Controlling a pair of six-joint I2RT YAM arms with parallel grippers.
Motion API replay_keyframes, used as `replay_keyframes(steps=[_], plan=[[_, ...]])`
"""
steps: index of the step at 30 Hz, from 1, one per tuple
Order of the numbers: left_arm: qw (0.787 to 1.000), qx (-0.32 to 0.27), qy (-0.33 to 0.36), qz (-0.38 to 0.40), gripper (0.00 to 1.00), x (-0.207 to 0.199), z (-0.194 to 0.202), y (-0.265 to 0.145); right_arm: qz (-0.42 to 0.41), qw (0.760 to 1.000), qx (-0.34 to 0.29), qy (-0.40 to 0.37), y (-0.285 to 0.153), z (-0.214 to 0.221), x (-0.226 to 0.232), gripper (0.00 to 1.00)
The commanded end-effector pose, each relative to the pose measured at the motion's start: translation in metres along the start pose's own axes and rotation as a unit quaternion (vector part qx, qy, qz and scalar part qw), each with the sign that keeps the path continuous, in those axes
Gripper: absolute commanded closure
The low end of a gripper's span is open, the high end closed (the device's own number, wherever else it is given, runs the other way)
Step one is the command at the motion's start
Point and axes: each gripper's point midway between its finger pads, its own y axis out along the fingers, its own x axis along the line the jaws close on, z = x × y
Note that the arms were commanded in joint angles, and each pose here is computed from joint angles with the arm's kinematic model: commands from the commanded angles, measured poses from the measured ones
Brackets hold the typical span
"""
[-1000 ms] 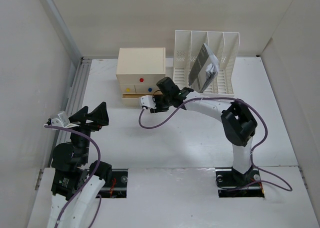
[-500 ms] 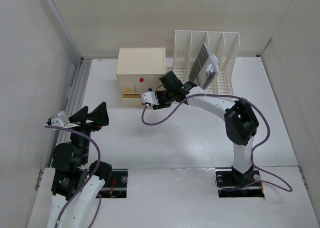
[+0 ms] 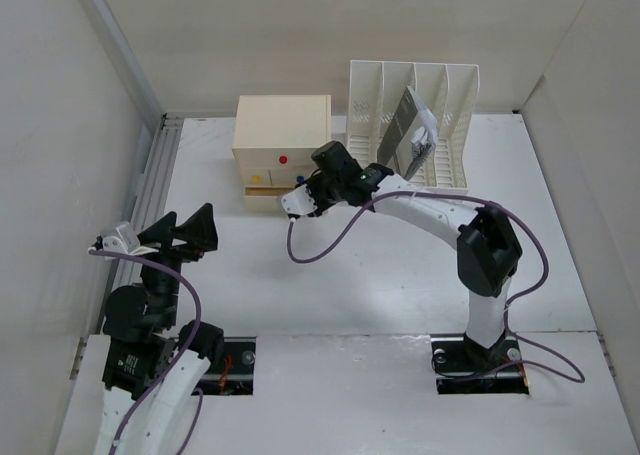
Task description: Organize the desk
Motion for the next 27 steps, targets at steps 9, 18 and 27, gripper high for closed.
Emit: replay_keyframes(steps=[9,18,27], plan=[[1.0,-0.016,-0.005,0.019,0.06,-0.008,-0.009,0.0,-0.04,0.986,0.007,-0.164,-0.047,-0.015,-0.026,0.7],[1.0,-0.016,-0.005,0.019,0.05,-0.008,-0.009,0.0,-0.048,0.948,-0.02,-0.313,-0.05,-0.028,-0.035,0.71],[0.999,0.006,0.0,0.032,0.05,-0.014,0.001,0.005,-0.075,0.896,-0.026,-0.438,0.004,-0.035,-0.019,0.71]])
